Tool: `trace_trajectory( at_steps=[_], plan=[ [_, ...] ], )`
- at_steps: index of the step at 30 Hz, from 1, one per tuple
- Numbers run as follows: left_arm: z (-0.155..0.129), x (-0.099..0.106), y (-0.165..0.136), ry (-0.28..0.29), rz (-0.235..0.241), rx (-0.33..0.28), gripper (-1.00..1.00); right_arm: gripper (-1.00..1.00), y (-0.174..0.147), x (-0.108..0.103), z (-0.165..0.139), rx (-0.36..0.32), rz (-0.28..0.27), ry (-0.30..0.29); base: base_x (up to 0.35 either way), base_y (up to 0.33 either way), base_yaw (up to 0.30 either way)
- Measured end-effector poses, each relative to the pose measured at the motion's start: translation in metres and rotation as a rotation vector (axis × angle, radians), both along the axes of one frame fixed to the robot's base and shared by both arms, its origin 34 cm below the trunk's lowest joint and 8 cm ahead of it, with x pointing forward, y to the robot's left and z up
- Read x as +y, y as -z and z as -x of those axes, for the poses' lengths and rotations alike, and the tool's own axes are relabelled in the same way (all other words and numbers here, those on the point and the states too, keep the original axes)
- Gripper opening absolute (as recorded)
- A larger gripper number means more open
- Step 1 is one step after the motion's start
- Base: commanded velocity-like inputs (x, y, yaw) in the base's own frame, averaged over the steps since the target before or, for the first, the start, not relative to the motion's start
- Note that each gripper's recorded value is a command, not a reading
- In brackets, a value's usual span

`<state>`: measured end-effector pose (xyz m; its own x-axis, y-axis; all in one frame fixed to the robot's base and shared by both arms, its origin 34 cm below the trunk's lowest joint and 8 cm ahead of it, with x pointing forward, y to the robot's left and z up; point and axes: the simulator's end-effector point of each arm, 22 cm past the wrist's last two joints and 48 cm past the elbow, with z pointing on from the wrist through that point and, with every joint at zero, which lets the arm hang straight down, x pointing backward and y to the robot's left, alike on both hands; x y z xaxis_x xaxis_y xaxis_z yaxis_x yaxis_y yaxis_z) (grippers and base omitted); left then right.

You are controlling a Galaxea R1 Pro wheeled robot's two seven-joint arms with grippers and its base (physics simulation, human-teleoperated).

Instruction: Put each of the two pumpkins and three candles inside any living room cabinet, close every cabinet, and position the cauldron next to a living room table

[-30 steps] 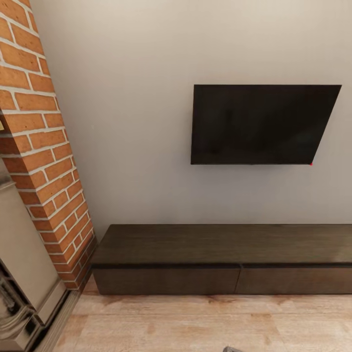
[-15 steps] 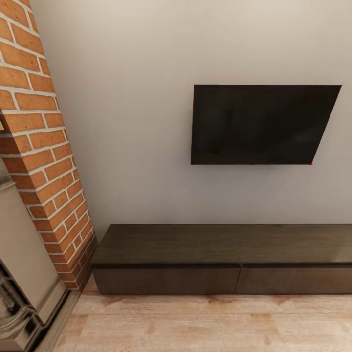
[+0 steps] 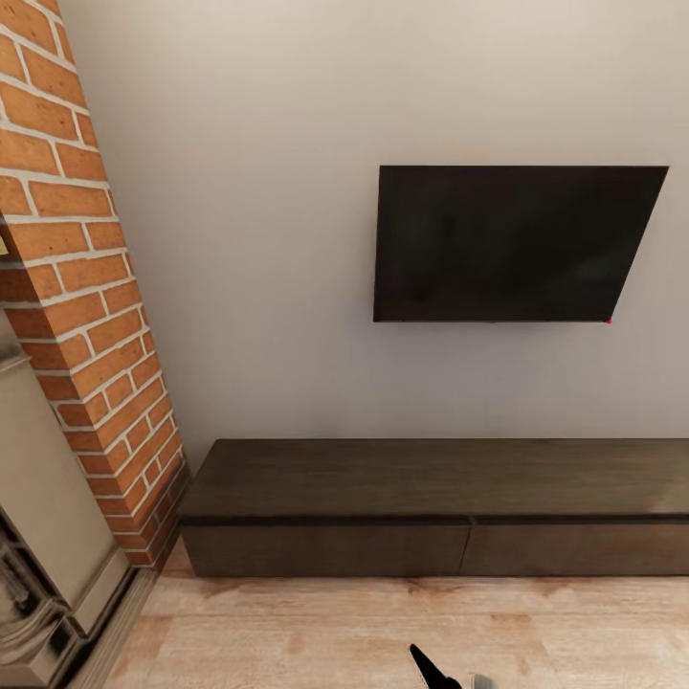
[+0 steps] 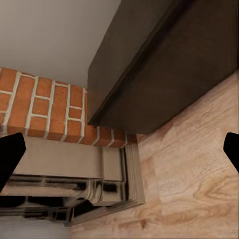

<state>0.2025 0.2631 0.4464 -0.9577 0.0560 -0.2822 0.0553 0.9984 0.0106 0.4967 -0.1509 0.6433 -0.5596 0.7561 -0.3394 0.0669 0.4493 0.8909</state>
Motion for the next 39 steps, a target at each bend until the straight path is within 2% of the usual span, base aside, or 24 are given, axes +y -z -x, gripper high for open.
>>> trace_trajectory(
  at_steps=[5,10,14,18,20,24,28,30,31,33,35,38,39],
  plan=[
    [0.0,-0.001,0.0,-0.001,0.0,0.0,1.0,1.0,-0.002,-0.031,-0.006,-0.005,-0.019,0.09,0.0,0.0,0.0],
    [0.0,-0.001,0.0,-0.002,0.001,0.0,1.0,1.0,-0.002,-0.04,-0.006,0.003,-0.04,0.11,0.0,0.0,0.0],
    [-0.001,-0.002,0.0,-0.004,0.002,-0.001,1.0,1.0,-0.001,-0.04,-0.005,-0.001,-0.036,0.117,0.0,0.0,0.0],
    [-0.002,-0.004,0.0,-0.003,0.005,0.0,1.0,1.0,0.003,-0.044,-0.006,-0.022,0.026,0.146,0.0,0.0,0.0],
    [-0.006,-0.005,0.0,-0.003,0.008,-0.001,1.0,1.0,0.009,-0.048,-0.004,-0.011,0.05,0.166,0.0,0.0,0.0],
    [-0.022,-0.008,0.002,-0.005,0.009,0.027,1.0,1.0,0.034,-0.053,0.005,0.075,0.109,0.228,0.0,0.0,0.0],
    [-0.041,-0.01,0.002,-0.006,0.01,0.033,1.0,1.0,0.031,-0.05,-0.015,0.076,0.118,0.252,0.0,0.0,0.0],
    [-0.049,-0.01,0.001,-0.006,0.01,0.029,1.0,1.0,0.015,-0.053,-0.039,0.033,0.107,0.259,0.0,0.0,0.0],
    [-0.052,-0.01,0.001,-0.006,0.01,0.027,1.0,1.0,0.003,-0.059,-0.054,-0.006,0.085,0.275,0.0,0.0,0.0],
    [-0.054,-0.01,0.001,-0.007,0.01,0.025,1.0,1.0,-0.007,-0.065,-0.064,-0.034,0.06,0.301,0.0,0.0,0.0],
    [-0.056,-0.01,0.001,-0.007,0.01,0.023,1.0,1.0,-0.007,-0.07,-0.072,-0.024,0.051,0.341,0.0,0.0,0.0],
    [-0.058,-0.011,0.0,-0.007,0.01,0.019,1.0,1.0,0.007,-0.081,-0.073,0.039,0.07,0.394,0.0,0.0,0.0],
    [-0.058,-0.011,0.0,-0.007,0.011,0.018,1.0,1.0,0.008,-0.083,-0.073,0.042,0.068,0.399,0.0,0.0,0.0]
  ],
)
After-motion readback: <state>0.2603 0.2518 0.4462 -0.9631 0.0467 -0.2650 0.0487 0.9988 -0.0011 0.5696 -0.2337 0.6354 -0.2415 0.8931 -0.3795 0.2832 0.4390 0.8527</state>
